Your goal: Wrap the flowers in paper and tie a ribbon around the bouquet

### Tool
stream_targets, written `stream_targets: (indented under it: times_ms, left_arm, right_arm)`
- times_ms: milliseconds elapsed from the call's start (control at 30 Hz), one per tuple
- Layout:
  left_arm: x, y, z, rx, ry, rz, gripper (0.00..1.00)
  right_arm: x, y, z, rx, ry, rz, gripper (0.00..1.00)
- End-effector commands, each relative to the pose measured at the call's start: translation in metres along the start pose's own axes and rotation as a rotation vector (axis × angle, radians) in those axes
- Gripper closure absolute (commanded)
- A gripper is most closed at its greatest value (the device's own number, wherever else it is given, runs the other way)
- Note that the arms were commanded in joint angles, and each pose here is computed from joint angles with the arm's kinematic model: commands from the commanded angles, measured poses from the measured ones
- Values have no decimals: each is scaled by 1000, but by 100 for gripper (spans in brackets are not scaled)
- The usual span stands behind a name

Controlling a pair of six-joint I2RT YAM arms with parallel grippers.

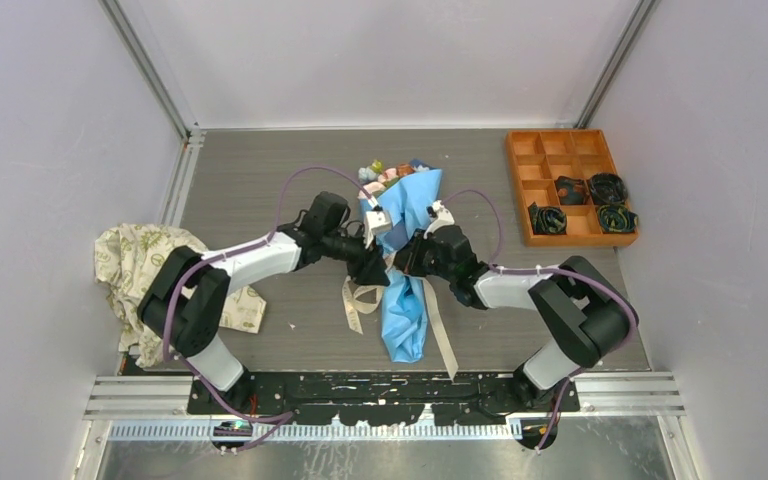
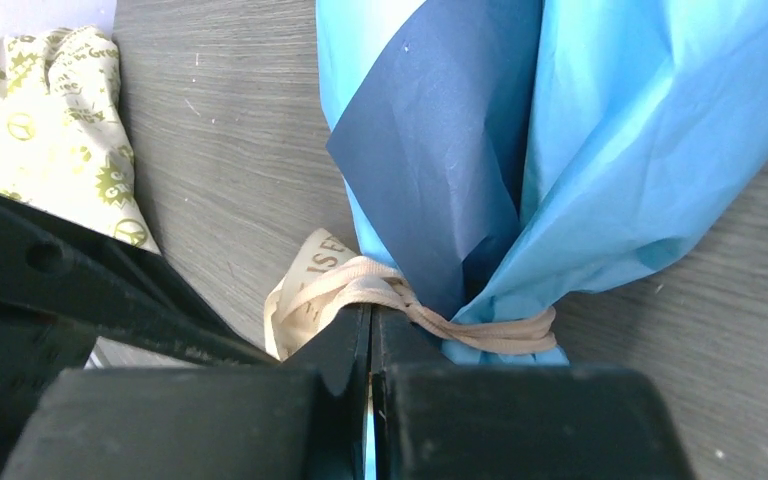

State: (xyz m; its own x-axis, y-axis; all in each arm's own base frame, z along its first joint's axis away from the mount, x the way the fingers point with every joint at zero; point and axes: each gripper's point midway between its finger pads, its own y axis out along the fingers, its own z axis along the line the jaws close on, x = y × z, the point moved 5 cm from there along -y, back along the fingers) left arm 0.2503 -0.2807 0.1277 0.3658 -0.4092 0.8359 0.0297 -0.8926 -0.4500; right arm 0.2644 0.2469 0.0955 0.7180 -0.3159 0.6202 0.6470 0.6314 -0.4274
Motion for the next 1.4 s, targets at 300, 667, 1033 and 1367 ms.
stream_targets:
  times_ms: [300,667,1033,1367]
  left_arm:
    - [31,-36,70,137,549,62,47]
    - [32,-6,77,216,340,11,69]
    - [36,-3,65,169,314,-23,100]
    - [40,-8,43,131,227,-52,99]
  right_arm:
    - [9,19,-3,56,-37,-17,99]
    - [12,5,-2,26,-48,-16,99]
    - [20,-7,4,5,-79,-25,99]
    - [37,7,31,70,-70,-130,99]
